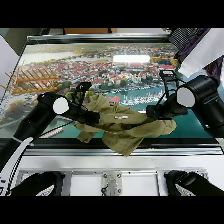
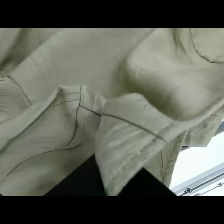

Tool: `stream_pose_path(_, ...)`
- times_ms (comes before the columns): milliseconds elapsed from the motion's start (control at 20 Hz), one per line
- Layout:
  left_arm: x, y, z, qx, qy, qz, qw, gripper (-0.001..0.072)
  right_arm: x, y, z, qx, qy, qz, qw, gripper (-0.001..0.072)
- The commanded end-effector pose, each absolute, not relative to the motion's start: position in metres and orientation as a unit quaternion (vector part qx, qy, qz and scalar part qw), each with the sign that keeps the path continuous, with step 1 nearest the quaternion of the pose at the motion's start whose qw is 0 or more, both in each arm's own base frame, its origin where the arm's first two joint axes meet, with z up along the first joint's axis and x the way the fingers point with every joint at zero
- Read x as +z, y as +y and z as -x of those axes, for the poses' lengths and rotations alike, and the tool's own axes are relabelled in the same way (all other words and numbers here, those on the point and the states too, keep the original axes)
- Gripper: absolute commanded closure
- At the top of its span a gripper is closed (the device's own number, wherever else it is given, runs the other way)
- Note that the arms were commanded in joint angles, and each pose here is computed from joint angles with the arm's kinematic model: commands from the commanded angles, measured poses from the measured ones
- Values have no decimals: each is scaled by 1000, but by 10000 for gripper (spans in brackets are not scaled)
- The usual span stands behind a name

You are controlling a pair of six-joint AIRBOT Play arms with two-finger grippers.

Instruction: Fold the clothes and pants, and hang the long-sleeved shirts on hangers.

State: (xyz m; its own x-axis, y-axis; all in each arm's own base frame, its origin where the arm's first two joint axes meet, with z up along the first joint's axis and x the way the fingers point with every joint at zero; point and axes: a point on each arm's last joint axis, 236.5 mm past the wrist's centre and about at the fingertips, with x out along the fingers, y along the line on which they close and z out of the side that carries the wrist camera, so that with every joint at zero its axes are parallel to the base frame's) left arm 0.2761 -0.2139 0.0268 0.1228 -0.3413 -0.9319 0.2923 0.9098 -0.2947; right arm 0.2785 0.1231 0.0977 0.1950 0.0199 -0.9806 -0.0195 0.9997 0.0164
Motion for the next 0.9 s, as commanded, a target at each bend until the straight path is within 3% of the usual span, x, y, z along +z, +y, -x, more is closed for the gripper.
stream_pose_path(0, 9, -215, -279, -210, 645, 21, 734, 692, 90, 127, -287, 13, 635, 0, 773, 701)
stream_pose_path(200, 16, -215, -277, -220, 638, 14, 738, 683, 90, 127, -287, 14, 635, 1, 772, 700)
stream_pose_path(300, 28, -216, -276, -238, 621, 6, 747, 191, 90, 127, -287, 14, 635, 1, 772, 701)
stream_pose_path(350, 36, -215, -276, -243, 610, 5, 754, 110, 90, 127, -287, 14, 635, 1, 772, 700)
stream_pose_path(750, 90, -131, -314, -179, 531, 47, 827, 109, 89, 128, -287, 14, 636, 0, 772, 701)
stream_pose_path(850, 93, -88, -332, -136, 513, 62, 845, -1, 89, 128, -287, 14, 636, 0, 772, 701)
